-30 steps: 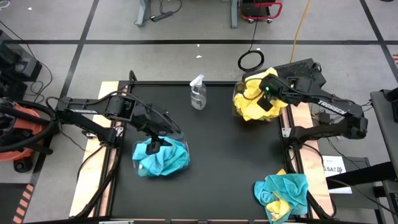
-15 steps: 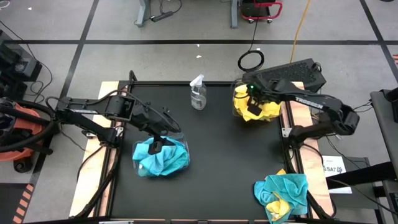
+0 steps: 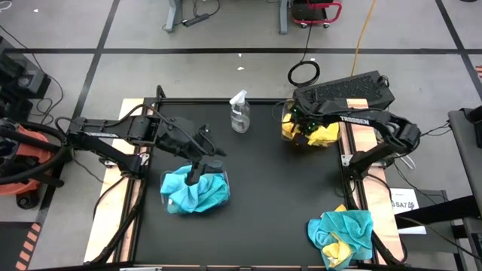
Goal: Sort microfiber towel by color & place in baskets
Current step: Put the yellow towel into the top transparent bin, then put the blue towel into the bottom transparent bin
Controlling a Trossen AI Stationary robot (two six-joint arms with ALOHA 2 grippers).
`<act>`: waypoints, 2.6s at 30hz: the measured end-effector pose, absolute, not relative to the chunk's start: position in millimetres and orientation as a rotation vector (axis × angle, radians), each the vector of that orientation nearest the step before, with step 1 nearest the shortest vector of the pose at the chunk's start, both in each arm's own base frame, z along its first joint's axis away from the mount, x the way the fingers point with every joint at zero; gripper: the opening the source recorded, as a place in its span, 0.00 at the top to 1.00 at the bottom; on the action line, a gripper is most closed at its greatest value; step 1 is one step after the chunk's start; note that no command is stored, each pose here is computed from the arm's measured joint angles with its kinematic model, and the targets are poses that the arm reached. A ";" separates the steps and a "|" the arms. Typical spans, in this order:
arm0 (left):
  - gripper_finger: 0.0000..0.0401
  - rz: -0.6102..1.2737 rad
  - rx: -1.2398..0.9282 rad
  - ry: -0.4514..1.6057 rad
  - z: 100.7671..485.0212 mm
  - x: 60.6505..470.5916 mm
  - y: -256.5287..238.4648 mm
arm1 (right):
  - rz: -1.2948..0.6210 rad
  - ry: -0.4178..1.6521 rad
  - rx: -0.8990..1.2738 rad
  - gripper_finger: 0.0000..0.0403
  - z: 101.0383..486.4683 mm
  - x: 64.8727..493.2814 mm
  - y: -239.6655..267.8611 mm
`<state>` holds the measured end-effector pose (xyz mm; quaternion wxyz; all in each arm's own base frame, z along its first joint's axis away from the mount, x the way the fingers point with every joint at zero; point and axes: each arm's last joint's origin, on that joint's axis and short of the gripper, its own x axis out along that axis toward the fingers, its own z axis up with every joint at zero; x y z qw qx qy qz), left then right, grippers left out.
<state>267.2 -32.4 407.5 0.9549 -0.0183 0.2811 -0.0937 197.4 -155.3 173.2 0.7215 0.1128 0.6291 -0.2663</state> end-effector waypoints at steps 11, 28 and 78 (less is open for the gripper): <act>0.34 -0.148 -0.046 0.481 414.9 272.5 -22.5 | -0.554 1.394 0.296 0.99 166.7 198.0 -158.4; 0.34 -0.121 -0.047 0.440 418.3 274.5 -18.3 | -0.555 1.254 0.307 0.66 237.9 185.5 -146.2; 0.34 -0.120 -0.047 0.445 417.9 274.3 -18.3 | -0.021 0.831 0.394 0.60 378.9 126.4 -59.5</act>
